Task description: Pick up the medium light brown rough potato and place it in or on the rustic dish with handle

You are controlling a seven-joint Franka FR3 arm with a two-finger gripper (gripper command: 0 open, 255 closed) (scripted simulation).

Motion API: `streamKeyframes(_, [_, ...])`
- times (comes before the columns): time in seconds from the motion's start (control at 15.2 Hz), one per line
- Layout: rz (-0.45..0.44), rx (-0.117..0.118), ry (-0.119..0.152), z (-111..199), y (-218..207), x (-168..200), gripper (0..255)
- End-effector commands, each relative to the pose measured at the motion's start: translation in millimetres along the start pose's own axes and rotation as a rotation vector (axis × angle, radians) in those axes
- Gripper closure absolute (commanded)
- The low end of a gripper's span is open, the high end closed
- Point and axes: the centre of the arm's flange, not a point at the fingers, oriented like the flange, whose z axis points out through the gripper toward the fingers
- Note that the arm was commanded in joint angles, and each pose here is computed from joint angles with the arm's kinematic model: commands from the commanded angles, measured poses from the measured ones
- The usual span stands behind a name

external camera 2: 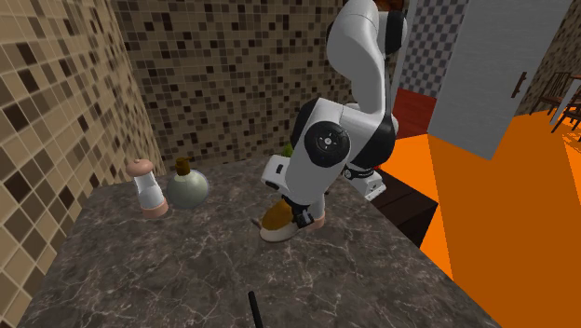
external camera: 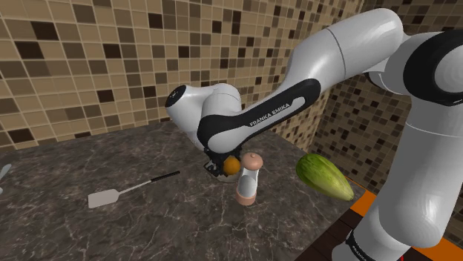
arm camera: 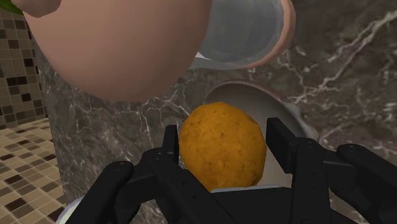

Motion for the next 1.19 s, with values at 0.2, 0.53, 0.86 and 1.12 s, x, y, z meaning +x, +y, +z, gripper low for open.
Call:
streamKeyframes(0.2, [0.000, 0.000, 0.000, 0, 0, 0, 0])
streamKeyframes(0.53, [0.000, 0.000, 0.000, -39, 0, 0, 0])
streamKeyframes(0.86, [0.000, 0.000, 0.000, -50, 0, 0, 0])
streamKeyframes(1.12, [0.000, 0.000, 0.000, -50, 0, 0, 0])
